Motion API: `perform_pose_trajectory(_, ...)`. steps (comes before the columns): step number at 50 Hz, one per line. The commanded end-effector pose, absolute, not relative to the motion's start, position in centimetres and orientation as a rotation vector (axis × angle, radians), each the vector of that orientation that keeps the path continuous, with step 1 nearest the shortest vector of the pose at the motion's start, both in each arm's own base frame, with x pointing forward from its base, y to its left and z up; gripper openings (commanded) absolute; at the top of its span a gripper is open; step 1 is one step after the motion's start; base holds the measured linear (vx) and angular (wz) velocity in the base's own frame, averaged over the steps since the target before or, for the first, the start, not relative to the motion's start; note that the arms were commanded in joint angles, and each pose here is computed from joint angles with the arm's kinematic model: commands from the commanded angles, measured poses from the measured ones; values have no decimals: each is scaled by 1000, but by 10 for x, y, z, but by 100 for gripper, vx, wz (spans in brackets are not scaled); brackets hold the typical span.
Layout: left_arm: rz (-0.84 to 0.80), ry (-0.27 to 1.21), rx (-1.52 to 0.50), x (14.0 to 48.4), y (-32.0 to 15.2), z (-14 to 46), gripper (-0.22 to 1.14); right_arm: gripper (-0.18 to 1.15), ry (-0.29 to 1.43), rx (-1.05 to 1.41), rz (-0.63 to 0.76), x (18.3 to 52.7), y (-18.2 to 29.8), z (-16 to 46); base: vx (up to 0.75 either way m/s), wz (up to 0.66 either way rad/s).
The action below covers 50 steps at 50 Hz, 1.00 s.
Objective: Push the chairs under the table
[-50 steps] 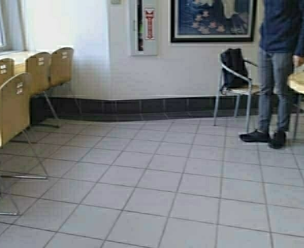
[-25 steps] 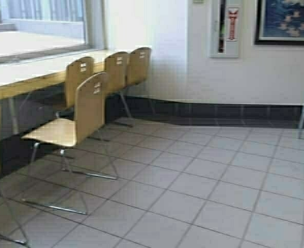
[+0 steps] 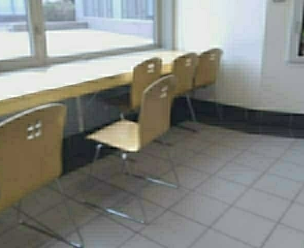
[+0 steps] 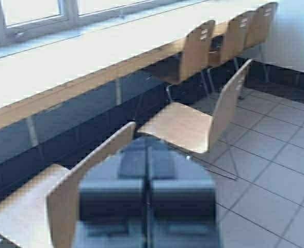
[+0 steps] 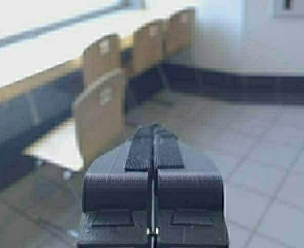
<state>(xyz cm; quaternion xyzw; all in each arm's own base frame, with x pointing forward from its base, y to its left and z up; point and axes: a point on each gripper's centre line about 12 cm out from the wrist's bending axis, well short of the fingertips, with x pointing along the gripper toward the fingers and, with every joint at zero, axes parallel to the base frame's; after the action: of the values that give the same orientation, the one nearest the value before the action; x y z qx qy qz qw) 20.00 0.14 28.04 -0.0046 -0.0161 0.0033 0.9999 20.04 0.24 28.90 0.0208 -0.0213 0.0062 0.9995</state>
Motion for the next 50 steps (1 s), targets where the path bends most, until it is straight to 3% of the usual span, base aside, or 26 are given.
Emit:
perform_pose_trajectory(1,6,-55,-3,201,1,288,3,4,-67,42,14,202,3,297,26,38)
perform_pose_trajectory(39,-22,-33,-37,198,-4,280,3,4,-41,37,14,200,3,287,25,48)
perform_pose_trajectory(50,-80,-35,-35,195,-15,280,3,4,-22,35,81,199,16,281,17,57)
